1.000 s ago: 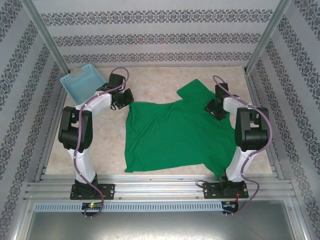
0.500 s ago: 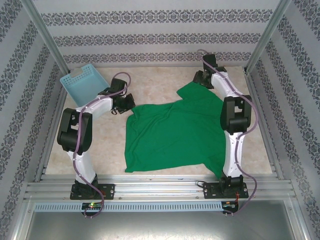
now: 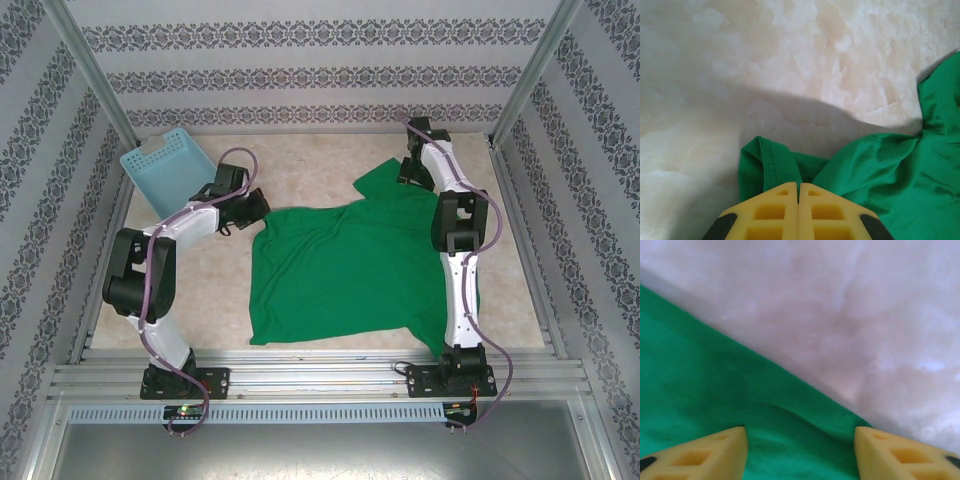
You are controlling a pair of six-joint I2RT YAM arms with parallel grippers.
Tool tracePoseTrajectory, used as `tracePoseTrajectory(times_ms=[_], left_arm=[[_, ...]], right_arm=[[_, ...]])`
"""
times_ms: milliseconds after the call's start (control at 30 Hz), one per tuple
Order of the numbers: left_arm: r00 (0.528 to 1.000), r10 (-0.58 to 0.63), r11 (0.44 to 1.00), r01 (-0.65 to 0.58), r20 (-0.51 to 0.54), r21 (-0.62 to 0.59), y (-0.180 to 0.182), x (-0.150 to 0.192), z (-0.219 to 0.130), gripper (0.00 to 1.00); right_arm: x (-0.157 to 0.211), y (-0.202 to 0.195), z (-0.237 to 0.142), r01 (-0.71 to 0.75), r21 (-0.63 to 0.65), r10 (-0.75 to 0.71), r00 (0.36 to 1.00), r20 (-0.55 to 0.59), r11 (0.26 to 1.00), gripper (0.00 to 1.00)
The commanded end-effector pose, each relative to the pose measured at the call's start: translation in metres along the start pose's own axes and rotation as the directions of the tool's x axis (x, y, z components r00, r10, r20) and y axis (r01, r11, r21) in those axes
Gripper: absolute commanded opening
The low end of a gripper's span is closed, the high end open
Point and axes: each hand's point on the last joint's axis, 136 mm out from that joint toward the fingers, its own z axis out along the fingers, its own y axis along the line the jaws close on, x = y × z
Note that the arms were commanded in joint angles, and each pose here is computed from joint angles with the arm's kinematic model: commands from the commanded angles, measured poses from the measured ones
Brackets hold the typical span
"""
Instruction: Fold the inside-out t-shirt
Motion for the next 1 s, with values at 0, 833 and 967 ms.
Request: tracePoseTrajectory(times_ms=[0, 833, 967], left_arm=[[0.998, 0.007, 0.995, -0.013, 0.058, 0.104, -0.024, -0.009, -0.013, 0.05], [0.987, 0.02, 0.998, -0.028, -0.162, -0.053, 0.046, 0.125, -0.029, 0.23], [0.99, 0.036, 0.997, -0.046, -0.139, -0.063, 0.046, 0.121, -0.036, 0.36]], right_arm=[[0.018, -0.022, -0.007, -0.015, 0.039, 0.017, 0.998, -0.054, 0.999, 0.47], [0.144, -0.133, -0.04, -0.371, -0.088, 0.375, 0.926, 0.031, 0.924, 0.0], [0.146, -0.134, -0.042, -0.366, -0.087, 0.37, 0.929, 0.032, 0.927, 0.0]])
